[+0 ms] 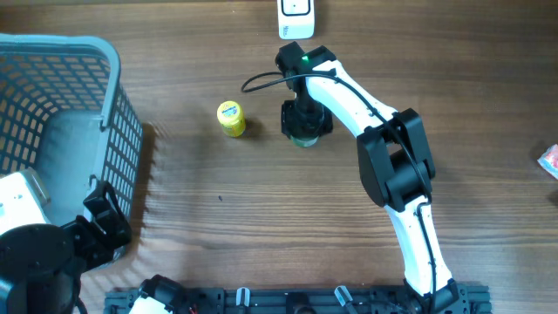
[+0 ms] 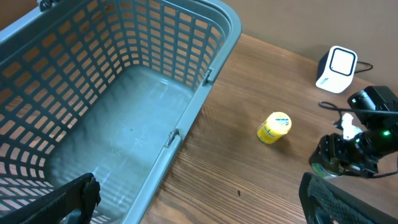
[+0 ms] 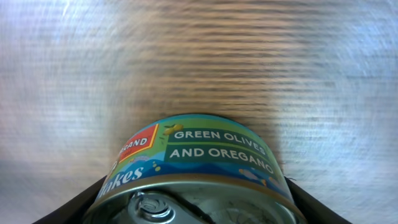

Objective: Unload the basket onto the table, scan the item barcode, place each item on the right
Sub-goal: 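Lower the right gripper and close it on the tin can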

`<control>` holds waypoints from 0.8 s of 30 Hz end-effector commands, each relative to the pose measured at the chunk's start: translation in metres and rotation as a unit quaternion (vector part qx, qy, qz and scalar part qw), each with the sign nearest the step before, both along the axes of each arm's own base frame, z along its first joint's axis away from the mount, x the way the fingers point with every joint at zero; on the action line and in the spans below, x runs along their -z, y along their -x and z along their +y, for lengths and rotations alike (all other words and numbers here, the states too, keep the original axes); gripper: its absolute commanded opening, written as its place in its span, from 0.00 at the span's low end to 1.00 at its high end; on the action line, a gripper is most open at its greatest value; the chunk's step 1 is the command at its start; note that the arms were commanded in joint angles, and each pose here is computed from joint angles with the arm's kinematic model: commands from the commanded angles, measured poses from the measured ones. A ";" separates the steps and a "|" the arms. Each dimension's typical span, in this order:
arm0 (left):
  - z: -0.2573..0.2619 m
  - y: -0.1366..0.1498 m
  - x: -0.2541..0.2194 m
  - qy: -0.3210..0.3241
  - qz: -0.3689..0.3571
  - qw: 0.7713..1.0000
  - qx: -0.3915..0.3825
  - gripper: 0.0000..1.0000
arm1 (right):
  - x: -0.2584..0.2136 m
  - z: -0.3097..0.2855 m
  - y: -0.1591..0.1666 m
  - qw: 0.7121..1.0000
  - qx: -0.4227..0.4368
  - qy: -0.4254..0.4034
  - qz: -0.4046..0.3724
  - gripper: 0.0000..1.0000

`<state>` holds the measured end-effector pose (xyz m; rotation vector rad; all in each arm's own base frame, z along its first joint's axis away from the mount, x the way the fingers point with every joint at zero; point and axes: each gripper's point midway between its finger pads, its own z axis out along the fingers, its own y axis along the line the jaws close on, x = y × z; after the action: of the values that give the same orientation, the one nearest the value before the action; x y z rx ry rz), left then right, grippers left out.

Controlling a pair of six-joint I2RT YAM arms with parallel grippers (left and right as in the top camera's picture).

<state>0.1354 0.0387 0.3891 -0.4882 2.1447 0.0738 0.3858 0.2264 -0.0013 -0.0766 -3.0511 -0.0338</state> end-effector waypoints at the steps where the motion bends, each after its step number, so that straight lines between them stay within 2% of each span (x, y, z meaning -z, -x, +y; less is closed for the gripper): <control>1: -0.001 0.001 0.000 0.007 -0.002 1.000 0.001 1.00 | 0.025 0.003 0.005 0.980 0.196 0.016 0.024 0.87; 2: -0.001 0.001 0.000 0.007 -0.002 1.000 0.001 1.00 | 0.025 0.005 0.002 0.975 0.220 0.015 0.020 1.00; 5: -0.001 0.001 0.000 0.007 -0.002 1.000 0.001 1.00 | 0.026 0.009 -0.006 0.966 0.259 0.006 0.008 1.00; 10: -0.001 0.001 0.000 0.004 -0.001 1.000 0.003 1.00 | 0.027 0.004 -0.016 0.972 0.234 0.015 -0.022 1.00; 19: -0.001 0.001 0.000 0.004 -0.001 1.000 0.004 1.00 | 0.027 -0.002 -0.015 0.997 0.072 0.021 -0.027 1.00; 22: -0.001 0.001 0.000 0.004 -0.001 1.000 0.004 1.00 | 0.026 -0.002 -0.012 0.999 -0.036 0.013 -0.022 1.00; 24: -0.001 0.001 0.000 0.005 -0.001 1.000 0.005 1.00 | 0.026 -0.003 -0.010 0.997 -0.072 0.013 -0.018 1.00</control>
<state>0.1354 0.0387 0.3891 -0.4882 2.1447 0.0738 0.4044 0.2307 -0.0028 -0.2354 -3.1285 -0.0357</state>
